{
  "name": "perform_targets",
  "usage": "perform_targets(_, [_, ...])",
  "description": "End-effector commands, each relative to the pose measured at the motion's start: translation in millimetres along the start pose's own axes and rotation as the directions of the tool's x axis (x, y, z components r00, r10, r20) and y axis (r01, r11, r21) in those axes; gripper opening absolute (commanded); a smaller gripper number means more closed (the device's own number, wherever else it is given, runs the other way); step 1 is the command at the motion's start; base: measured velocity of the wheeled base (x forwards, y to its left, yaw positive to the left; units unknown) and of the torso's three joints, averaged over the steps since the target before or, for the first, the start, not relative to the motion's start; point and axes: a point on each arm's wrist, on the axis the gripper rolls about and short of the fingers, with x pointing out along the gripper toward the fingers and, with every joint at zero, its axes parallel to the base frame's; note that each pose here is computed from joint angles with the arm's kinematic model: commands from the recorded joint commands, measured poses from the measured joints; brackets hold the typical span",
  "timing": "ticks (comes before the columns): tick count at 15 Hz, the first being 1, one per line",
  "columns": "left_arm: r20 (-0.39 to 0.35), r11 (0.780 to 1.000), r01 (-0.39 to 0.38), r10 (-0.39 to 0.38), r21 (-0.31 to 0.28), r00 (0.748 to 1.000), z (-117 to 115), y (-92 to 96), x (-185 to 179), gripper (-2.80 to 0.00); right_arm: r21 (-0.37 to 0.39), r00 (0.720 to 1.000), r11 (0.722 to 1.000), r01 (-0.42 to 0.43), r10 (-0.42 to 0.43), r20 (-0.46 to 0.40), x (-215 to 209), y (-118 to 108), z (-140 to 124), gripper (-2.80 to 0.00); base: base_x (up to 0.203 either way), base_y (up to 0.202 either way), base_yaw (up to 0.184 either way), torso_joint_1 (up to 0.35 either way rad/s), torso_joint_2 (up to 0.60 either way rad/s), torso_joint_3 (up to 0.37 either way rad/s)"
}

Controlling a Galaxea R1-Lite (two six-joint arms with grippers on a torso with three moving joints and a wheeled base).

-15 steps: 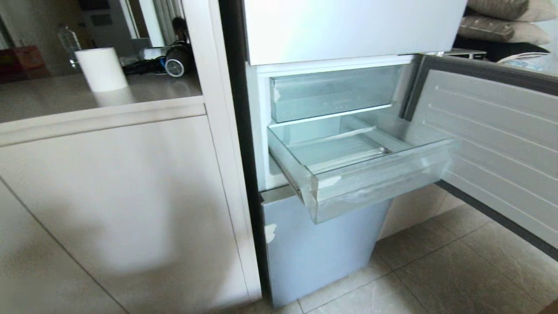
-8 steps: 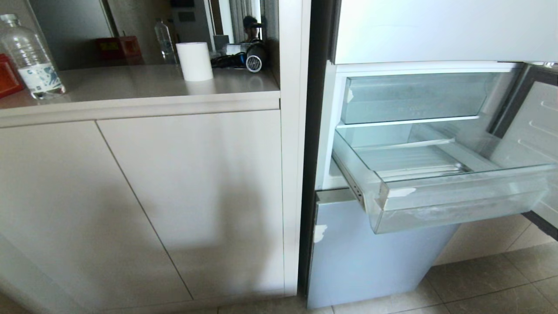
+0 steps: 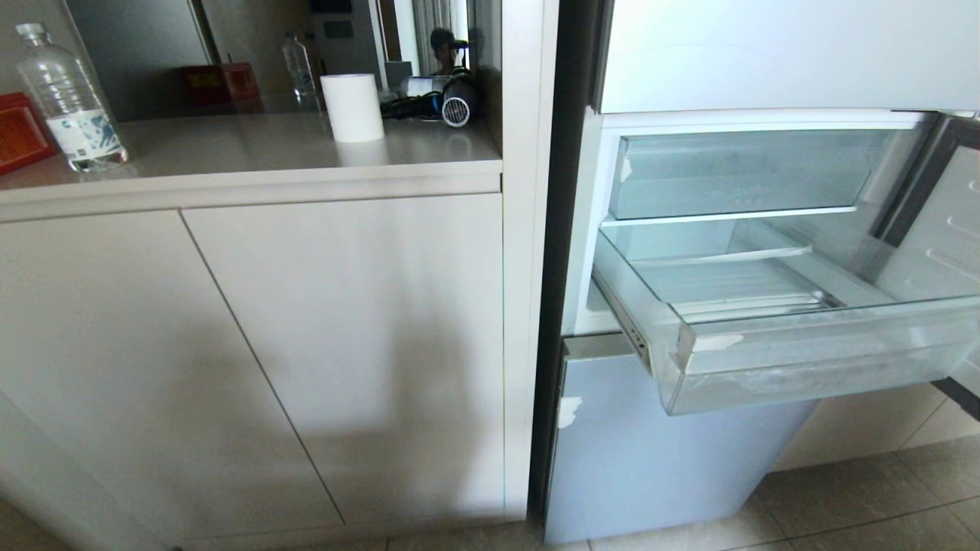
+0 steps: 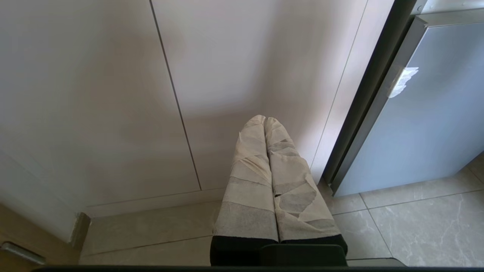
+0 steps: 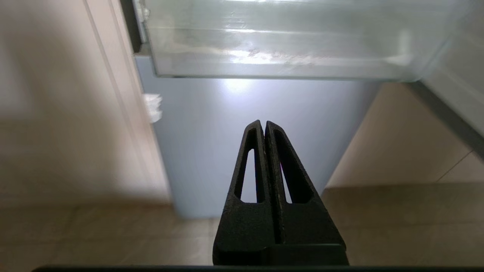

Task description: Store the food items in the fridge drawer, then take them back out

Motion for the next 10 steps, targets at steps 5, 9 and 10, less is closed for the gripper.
perform_targets(5, [-0.002,1.0,-0.001,0.001,0.0,1.0,0.0,0.0,0.1,-2.8,0.148,0.851,0.988,-0.047,0.117,-0.511,131.9,-2.3,58.9,-2.8,0.0,0.0,0.0,0.0,0.0,0.0])
perform_targets(9, [-0.002,1.0,-0.001,0.001,0.0,1.0,0.0,0.0,0.1,-2.8,0.192,0.759,0.98,-0.049,0.161,-0.631,222.8,-2.4,56.9,-2.8,0.0,0.0,0.0,0.0,0.0,0.0])
perform_targets(10, [-0.002,1.0,-0.001,0.001,0.0,1.0,0.0,0.0,0.1,-2.8,0.198,0.748,0.979,-0.049,0.167,-0.643,241.9,-2.3,55.3,-2.8,0.0,0.0,0.0,0.0,0.0,0.0])
